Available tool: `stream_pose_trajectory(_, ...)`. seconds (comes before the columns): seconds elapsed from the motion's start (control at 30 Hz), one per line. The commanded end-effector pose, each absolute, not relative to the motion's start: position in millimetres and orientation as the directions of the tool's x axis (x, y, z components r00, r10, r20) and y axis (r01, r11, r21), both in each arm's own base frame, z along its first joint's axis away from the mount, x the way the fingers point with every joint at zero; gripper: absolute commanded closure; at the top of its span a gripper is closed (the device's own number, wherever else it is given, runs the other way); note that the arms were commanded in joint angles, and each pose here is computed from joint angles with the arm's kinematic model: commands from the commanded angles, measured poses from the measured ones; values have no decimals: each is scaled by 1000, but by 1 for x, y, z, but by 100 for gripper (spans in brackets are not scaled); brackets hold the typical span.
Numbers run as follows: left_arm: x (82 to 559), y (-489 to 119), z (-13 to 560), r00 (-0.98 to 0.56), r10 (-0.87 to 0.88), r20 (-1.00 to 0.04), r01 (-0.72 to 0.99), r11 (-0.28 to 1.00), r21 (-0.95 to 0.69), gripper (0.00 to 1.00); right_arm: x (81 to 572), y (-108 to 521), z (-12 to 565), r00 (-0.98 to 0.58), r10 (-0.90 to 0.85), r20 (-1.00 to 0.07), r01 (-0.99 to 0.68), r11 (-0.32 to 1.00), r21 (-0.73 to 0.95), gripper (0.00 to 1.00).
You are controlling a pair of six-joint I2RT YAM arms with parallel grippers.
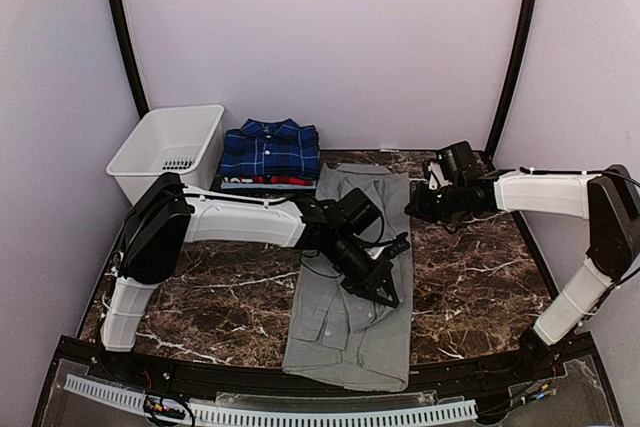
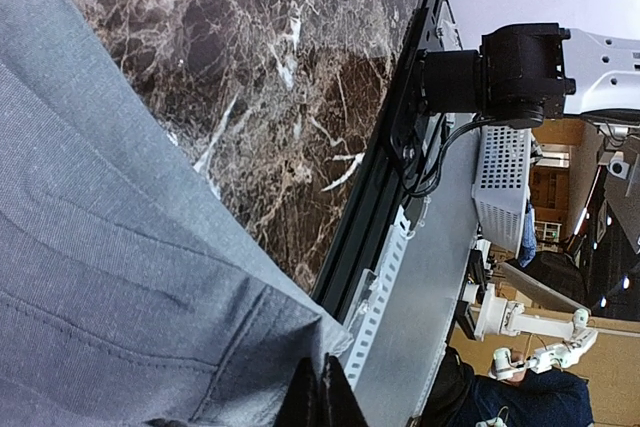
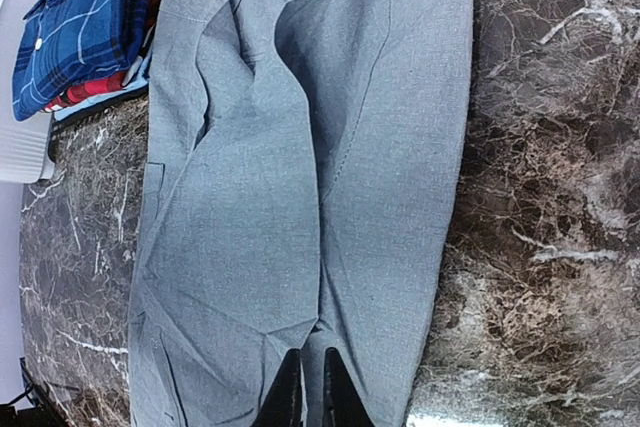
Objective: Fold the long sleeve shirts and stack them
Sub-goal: Fold the sleeve of the rectangle-folded shirt, then smooth out the rectangle-folded shirt at the center of the board.
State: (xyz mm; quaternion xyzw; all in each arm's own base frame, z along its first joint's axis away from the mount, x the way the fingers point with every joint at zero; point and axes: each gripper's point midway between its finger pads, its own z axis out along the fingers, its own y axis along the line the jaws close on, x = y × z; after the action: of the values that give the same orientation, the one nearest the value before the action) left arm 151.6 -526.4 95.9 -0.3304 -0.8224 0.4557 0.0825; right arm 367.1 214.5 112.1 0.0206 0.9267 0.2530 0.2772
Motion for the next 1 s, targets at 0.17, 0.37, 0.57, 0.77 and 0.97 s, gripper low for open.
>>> stream_pose_trajectory(0.17, 133, -523, 89, -748, 650, -134, 465, 368, -805, 98, 362, 214, 114, -839, 163, -519, -119, 875, 468, 92)
stream_pose_trajectory(0.37, 134, -525, 91, -750, 645, -145, 467, 362, -807, 88, 360, 213, 112, -841, 157, -518, -121, 878, 463, 92)
stream_pose_trajectory(0.57, 144, -529, 111, -751, 628, -203, 509, 356, -784, 66, 360, 211, 116, -835, 155, -528, -126, 881, 457, 91)
stream_pose_trajectory(0.77, 193, -521, 160, -817, 469, -336, 533, 391, -750, 57, 364, 220, 129, -820, 150, -552, -165, 863, 478, 89)
stream_pose_trajectory(0.97, 280, -483, 166, -878, 253, -406, 478, 481, -735, 65, 376, 247, 137, -809, 125, -574, -246, 815, 524, 89)
